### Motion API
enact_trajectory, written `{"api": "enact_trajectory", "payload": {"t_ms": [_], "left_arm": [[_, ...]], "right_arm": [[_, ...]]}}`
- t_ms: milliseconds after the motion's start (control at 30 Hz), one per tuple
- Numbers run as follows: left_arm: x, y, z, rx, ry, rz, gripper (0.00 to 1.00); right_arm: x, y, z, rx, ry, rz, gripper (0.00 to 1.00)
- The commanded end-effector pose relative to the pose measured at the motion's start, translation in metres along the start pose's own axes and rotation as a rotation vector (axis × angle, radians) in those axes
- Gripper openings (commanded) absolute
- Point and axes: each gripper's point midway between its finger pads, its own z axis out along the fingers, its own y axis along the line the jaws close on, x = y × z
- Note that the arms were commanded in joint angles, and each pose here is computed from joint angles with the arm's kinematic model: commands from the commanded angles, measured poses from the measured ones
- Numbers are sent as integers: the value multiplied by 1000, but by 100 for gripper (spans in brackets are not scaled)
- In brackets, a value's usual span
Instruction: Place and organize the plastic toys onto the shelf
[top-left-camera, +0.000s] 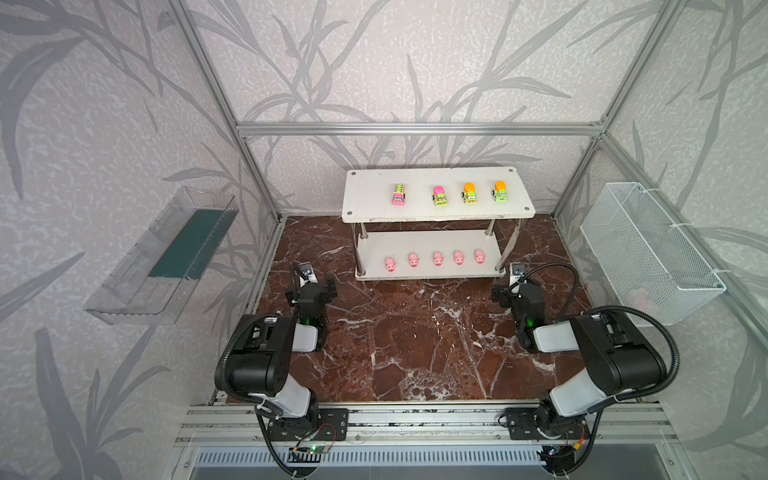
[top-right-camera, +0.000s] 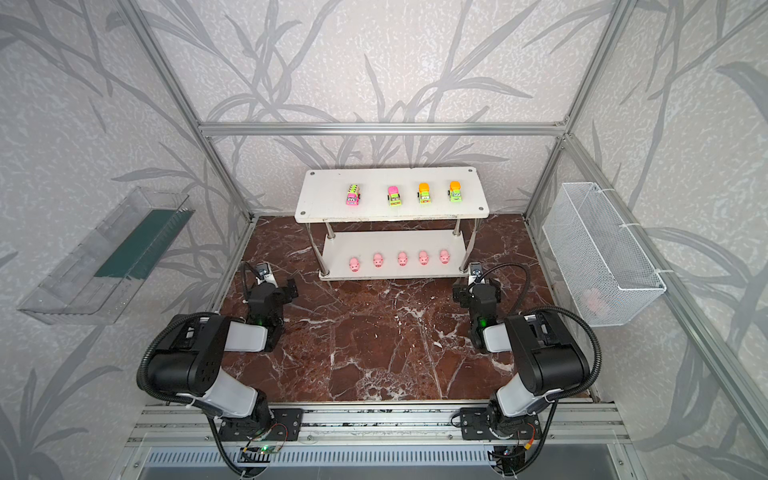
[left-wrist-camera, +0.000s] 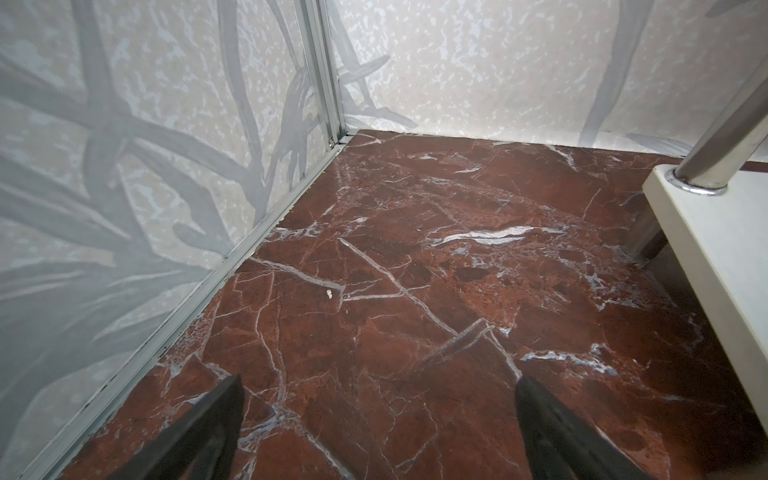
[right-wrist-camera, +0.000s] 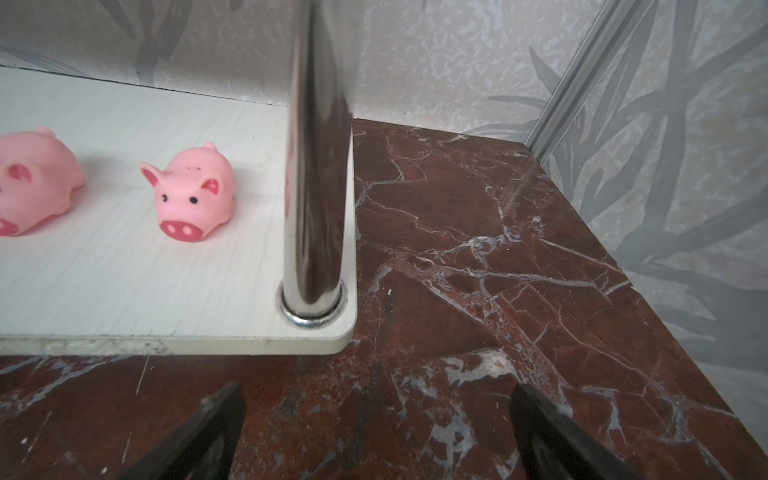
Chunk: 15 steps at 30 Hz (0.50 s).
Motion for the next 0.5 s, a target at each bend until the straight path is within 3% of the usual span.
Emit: {"api": "enact_trajectory", "payload": {"t_ms": [0, 167, 467], "left_arm": [[-5, 0, 3, -10, -9, -3, 99], [-6, 0, 4, -11, -12, -4, 99], [-6, 0, 4, -11, -13, -4, 99]], "right_arm": [[-12, 1, 2, -3, -44, 15, 99], [-13, 11, 2, -58, -48, -9, 99], [-13, -3, 3, 19, -44, 23, 99]]}}
